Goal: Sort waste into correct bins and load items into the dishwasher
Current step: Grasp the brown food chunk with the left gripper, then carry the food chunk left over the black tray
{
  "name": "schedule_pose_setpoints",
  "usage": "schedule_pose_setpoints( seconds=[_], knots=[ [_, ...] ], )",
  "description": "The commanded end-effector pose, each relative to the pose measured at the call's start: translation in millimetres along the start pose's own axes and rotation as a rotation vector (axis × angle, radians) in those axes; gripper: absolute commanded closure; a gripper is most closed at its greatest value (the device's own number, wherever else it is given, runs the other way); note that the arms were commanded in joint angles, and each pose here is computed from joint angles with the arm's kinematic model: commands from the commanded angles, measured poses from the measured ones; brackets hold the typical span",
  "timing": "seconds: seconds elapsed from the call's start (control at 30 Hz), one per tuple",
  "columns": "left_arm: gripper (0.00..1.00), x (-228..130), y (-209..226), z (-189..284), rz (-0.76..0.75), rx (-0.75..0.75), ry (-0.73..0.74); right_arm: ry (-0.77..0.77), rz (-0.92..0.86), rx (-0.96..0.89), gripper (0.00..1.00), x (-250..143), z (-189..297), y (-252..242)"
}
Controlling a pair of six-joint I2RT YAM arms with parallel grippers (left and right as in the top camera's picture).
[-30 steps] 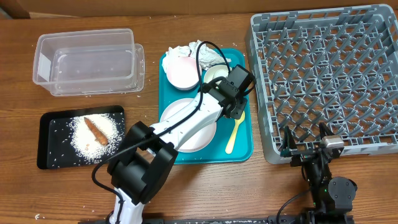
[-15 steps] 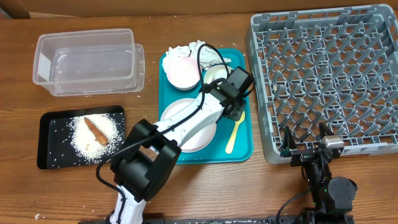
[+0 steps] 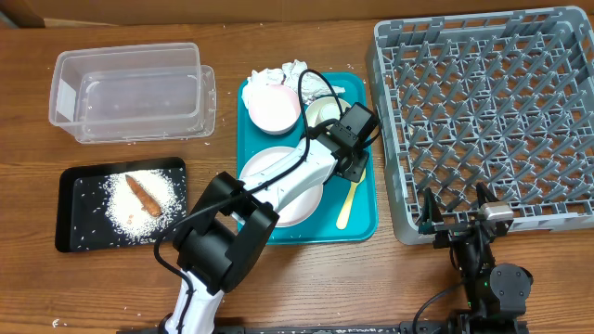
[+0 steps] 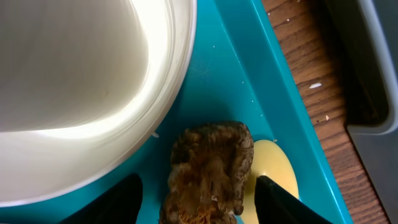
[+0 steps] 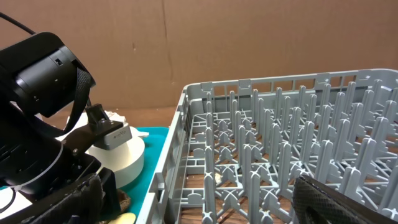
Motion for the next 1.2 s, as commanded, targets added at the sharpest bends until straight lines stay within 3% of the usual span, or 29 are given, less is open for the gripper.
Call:
schedule_pose_setpoints(
  seconds=[0.0, 0.33, 0.43, 0.67, 1.0, 1.17],
  knots=[
    [0.38, 3, 1, -3, 0.02, -0.008, -0.004, -0.006, 0.001, -0.009, 0.0, -2, 0, -2],
    [0.39, -2, -1, -14, 0.019, -0.023, 0.017, -0.006, 0.001, -0.009, 0.0, -2, 0, -2],
    [0.43, -2, -1, -14, 0.019, -0.023, 0.017, -0.006, 0.001, -0.009, 0.0, -2, 0, -2],
    [0.65, 5, -2, -13, 0.021, -0.027, -0.004, -0.006, 0.001, -0.009, 0.0, -2, 0, -2],
    [0.71, 9, -7, 1, 0.018, -0.053, 0.031, -0.006, 0.001, -0.009, 0.0, -2, 0, -2],
    [0.84, 16, -10, 27, 0.018, -0.069, 0.091, -0.006, 0.001, -0.009, 0.0, -2, 0, -2]
  ],
)
Point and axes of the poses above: each gripper's point midway between its finger pads, its own z axis back along the fingers, its own y axis along the line the jaws close on, x = y × z, the point moved 4 cm from there along z, back along the fingers, and after that the axes turned 9 degrees about -z, right-handed, at the moved point
